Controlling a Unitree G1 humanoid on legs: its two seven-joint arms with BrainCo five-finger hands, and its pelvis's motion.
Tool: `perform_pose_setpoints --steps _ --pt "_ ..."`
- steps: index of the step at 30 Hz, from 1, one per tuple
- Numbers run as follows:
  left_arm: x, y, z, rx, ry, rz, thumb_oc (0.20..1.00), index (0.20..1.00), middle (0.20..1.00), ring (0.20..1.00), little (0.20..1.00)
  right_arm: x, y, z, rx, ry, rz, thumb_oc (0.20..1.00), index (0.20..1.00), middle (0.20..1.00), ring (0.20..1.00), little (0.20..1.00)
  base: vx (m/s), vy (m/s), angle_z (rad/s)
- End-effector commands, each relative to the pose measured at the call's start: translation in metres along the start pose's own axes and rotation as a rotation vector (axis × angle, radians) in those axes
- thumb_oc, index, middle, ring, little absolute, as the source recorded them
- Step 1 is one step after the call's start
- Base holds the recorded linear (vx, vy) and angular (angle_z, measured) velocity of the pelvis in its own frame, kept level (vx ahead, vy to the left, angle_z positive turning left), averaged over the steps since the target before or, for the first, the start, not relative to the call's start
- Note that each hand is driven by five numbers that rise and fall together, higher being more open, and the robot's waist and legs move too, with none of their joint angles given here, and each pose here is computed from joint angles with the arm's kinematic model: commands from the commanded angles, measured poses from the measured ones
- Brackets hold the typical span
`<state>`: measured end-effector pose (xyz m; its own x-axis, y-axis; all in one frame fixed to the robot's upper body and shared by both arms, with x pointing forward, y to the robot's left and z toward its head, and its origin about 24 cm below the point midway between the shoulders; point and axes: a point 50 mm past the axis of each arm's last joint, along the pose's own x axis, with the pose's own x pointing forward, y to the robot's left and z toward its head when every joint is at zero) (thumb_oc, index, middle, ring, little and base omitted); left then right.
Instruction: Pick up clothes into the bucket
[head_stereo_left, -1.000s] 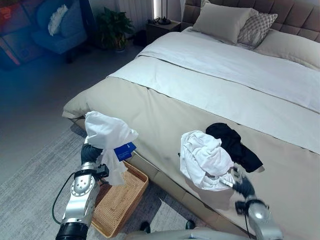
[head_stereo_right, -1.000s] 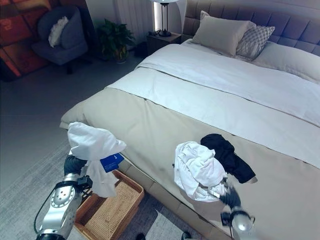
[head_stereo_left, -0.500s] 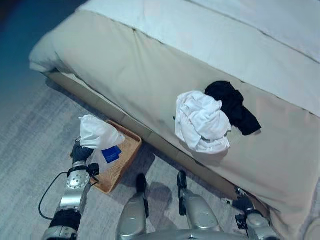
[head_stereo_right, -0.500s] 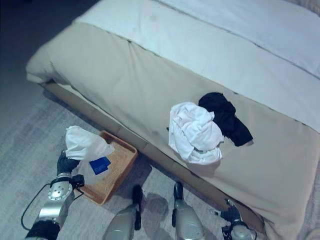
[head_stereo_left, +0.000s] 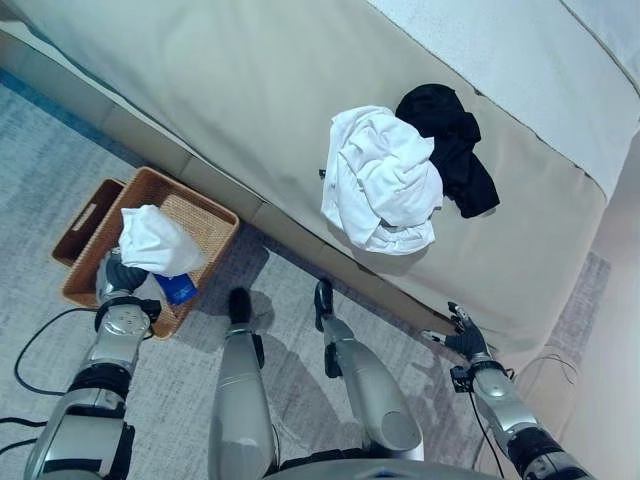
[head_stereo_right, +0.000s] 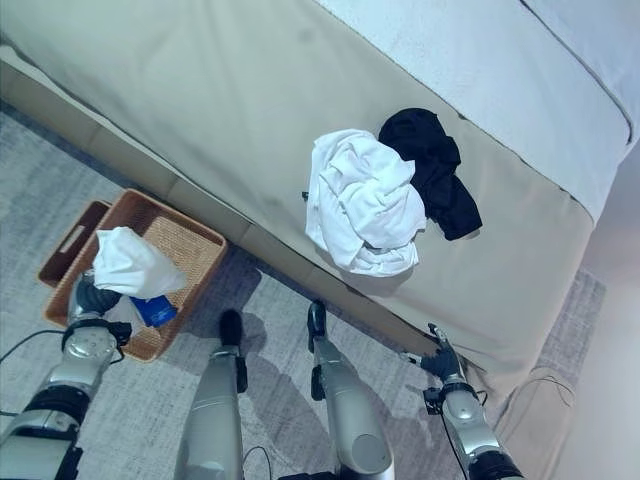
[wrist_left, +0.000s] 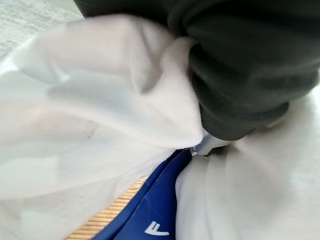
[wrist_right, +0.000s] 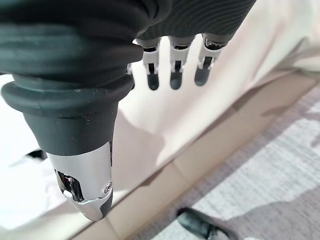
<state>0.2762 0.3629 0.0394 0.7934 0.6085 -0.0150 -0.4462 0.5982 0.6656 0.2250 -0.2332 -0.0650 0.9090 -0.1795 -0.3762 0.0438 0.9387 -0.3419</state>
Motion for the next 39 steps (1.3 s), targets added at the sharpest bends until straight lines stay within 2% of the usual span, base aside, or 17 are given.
perform_pose_setpoints --steps 1,2,3,11,17,20,23,25,27,28,30,31,34,39 --pt "0.003 0.026 -0.013 0.042 0.035 0.078 0.432 0.432 0.432 0.432 0.432 -0.004 -0.008 0.001 0.003 -0.032 -0.021 1.000 1.000 1.000 1.000 1.000 0.00 0.000 0.00" --pt "0.004 0.026 -0.012 0.031 0.034 0.085 0.853 0.853 0.853 0.853 0.853 -0.004 -0.007 0.000 -0.001 -0.028 -0.019 1.000 1.000 1.000 1.000 1.000 0.00 0.000 0.00" --pt "0.004 0.027 -0.014 0.022 0.054 0.093 1.000 1.000 1.000 1.000 1.000 -0.004 -0.007 0.001 0.001 -0.032 -0.016 1.000 1.000 1.000 1.000 1.000 0.03 0.011 0.00" --pt "-0.004 0.025 -0.038 0.014 0.188 0.120 1.000 1.000 1.000 1.000 1.000 -0.002 -0.008 0.004 -0.004 -0.038 -0.020 1.000 1.000 1.000 1.000 1.000 0.01 0.017 0.01" --pt "-0.016 0.029 -0.057 -0.008 0.247 0.189 1.000 1.000 1.000 1.000 1.000 0.003 -0.016 0.040 -0.077 -0.199 -0.031 1.000 1.000 1.000 1.000 1.000 0.02 0.008 -0.05" --pt "-0.030 0.012 -0.056 -0.077 0.197 0.178 1.000 1.000 1.000 1.000 1.000 0.003 -0.025 0.072 -0.103 -0.340 -0.069 1.000 1.000 1.000 1.000 1.000 0.05 -0.004 -0.03" --pt "-0.043 -0.016 -0.041 -0.283 0.136 0.140 1.000 1.000 1.000 1.000 1.000 0.005 -0.035 0.102 -0.130 -0.454 -0.123 1.000 1.000 1.000 1.000 1.000 0.05 -0.029 0.12" --pt "-0.066 -0.062 -0.037 -0.434 0.175 0.000 1.000 1.000 1.000 1.000 1.000 0.014 -0.038 0.126 -0.155 -0.510 -0.164 1.000 1.000 1.000 1.000 1.000 0.03 -0.073 0.23" --pt "-0.066 -0.062 -0.037 -0.435 0.175 0.000 1.000 1.000 1.000 1.000 1.000 0.014 -0.038 0.126 -0.155 -0.511 -0.164 1.000 1.000 1.000 1.000 1.000 0.01 -0.042 0.45" --pt "-0.089 -0.094 -0.027 -0.423 0.139 -0.170 1.000 1.000 1.000 1.000 1.000 0.023 -0.042 0.139 -0.188 -0.517 -0.215 1.000 1.000 1.000 1.000 1.000 0.02 -0.090 0.57" --pt "-0.120 -0.124 -0.030 -0.379 0.139 -0.374 1.000 1.000 1.000 1.000 1.000 0.034 -0.041 0.158 -0.219 -0.526 -0.262 1.000 1.000 1.000 1.000 1.000 0.01 -0.133 0.47" --pt "-0.120 -0.124 -0.029 -0.379 0.139 -0.374 1.000 1.000 1.000 1.000 1.000 0.034 -0.041 0.158 -0.220 -0.526 -0.262 1.000 1.000 1.000 1.000 1.000 -0.01 -0.119 0.66" --pt "-0.148 -0.145 -0.032 -0.240 0.089 -0.556 1.000 1.000 1.000 1.000 1.000 0.047 -0.041 0.175 -0.264 -0.515 -0.329 1.000 1.000 1.000 1.000 1.000 -0.02 -0.129 0.66" --pt "-0.183 -0.164 -0.024 -0.092 -0.069 -0.800 1.000 1.000 1.000 1.000 1.000 0.068 -0.067 0.201 -0.294 -0.438 -0.496 1.000 1.000 1.000 1.000 1.000 -0.03 -0.105 0.43"
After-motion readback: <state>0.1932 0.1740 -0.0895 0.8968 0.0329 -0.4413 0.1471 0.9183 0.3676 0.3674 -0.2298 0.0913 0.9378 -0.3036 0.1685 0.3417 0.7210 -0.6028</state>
